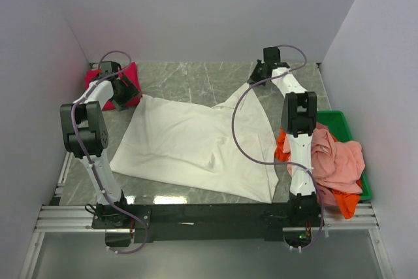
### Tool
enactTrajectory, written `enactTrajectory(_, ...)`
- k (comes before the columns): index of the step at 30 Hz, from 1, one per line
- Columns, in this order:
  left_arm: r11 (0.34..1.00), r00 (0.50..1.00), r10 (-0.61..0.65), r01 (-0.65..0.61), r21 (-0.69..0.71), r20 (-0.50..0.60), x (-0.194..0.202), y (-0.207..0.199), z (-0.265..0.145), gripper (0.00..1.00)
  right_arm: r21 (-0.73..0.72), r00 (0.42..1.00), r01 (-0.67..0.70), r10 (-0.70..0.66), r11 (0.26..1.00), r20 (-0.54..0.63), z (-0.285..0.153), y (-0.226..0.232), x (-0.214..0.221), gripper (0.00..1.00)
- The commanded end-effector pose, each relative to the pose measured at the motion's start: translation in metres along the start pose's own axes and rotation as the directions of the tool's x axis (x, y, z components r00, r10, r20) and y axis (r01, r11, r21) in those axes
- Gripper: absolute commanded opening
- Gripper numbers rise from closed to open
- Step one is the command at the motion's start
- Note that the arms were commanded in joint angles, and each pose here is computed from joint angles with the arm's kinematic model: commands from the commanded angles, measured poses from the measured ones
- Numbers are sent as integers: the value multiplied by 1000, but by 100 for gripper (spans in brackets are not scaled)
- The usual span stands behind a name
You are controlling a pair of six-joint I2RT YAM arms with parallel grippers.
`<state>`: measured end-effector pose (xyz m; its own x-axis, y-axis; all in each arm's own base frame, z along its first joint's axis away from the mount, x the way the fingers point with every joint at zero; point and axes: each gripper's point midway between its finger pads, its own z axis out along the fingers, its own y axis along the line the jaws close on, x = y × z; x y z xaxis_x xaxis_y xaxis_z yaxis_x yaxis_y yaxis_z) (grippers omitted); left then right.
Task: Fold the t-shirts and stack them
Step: Fold the tshirt
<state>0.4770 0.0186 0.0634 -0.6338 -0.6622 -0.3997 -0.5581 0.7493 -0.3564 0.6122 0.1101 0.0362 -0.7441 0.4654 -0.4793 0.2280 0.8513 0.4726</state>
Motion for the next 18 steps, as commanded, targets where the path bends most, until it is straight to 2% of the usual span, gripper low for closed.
enactTrajectory(1, 1000, 999, -11, 10, 26, 31, -8, -9, -9, 74, 5, 999, -38, 38, 999, 29, -5, -4, -16, 14)
enactTrajectory(6, 1000, 999, 15, -16, 20, 40, -12, -14, -10, 74, 49, 996, -81, 79, 996, 44, -16, -22, -13, 1)
enactTrajectory(18, 991, 990, 129, -131, 33, 53, -11, -63, -1, 74, 148, 987, -131, 116, 980, 107, -59, -51, -22, 0)
